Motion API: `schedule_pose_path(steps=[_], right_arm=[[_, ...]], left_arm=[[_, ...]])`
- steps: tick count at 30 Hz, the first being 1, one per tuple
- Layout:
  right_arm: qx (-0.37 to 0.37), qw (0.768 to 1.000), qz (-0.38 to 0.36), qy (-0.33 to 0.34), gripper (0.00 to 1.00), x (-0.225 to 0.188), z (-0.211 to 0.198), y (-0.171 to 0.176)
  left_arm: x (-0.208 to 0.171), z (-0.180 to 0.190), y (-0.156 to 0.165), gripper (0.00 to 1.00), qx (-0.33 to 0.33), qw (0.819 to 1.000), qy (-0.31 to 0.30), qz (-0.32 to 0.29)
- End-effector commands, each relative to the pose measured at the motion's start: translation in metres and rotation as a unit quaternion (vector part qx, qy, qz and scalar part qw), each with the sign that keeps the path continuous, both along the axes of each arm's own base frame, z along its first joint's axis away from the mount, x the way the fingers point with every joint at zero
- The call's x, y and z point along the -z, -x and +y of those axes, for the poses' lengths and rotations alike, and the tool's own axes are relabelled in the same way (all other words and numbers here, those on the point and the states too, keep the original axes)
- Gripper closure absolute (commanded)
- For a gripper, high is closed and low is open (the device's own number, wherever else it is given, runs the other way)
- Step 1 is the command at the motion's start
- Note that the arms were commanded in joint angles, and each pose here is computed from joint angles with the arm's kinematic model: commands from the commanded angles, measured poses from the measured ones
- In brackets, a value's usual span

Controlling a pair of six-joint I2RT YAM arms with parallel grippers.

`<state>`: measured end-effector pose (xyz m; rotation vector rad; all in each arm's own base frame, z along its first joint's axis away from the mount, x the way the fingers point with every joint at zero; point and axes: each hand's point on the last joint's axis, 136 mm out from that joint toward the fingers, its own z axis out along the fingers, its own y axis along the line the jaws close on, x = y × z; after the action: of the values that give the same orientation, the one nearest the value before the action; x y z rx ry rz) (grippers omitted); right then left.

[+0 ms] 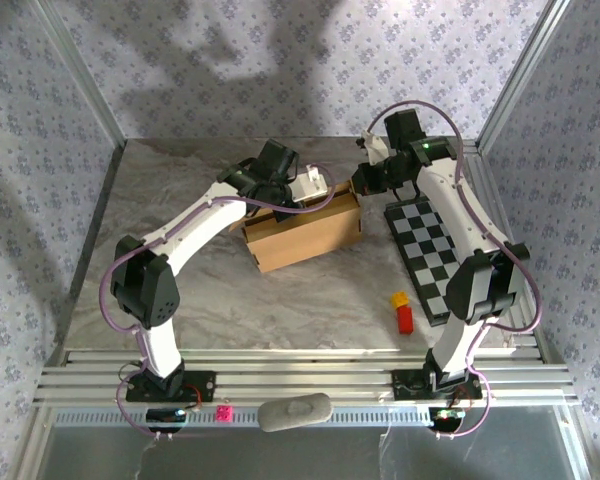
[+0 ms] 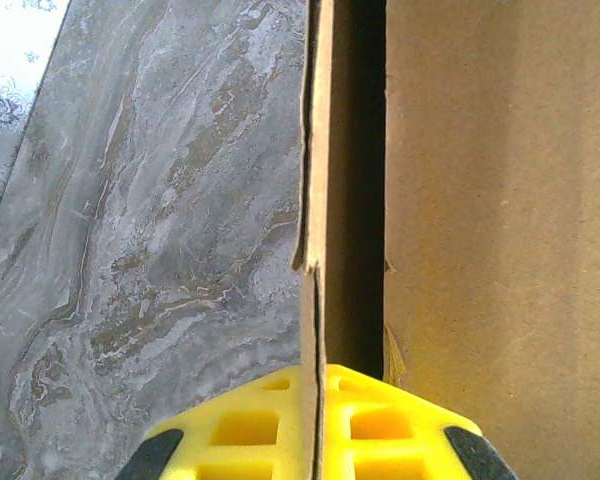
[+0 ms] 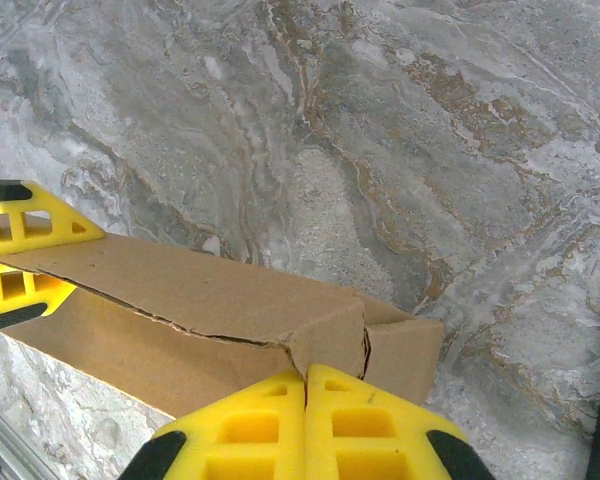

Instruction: Fold the paper box

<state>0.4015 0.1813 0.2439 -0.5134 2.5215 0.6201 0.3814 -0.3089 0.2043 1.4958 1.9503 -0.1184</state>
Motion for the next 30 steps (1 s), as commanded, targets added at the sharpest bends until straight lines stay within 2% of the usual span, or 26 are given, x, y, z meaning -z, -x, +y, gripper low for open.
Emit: schedule_pose_path(steps=[1,15,30], right_arm=[[-0.003,0.999,0.03,-0.014,1.0,0.003,0.007,0.008],[0.042,0.996,0.072,-0.026,1.0,0.01,0.002,0.006],[0.051,0.997,0.051,-0.032,1.0,0.027,0.002,0.001]], left_arm=[[-0.014,0.0,-0.001,0.95,-0.008,1.0,0.008,-0.015],[-0.004,0.001,-0.006,0.96,-0.022,0.999,-0.01,-0.022],[0.011,0.006,-0.013,1.0,-0.041,0.998,-0.036,-0.032]])
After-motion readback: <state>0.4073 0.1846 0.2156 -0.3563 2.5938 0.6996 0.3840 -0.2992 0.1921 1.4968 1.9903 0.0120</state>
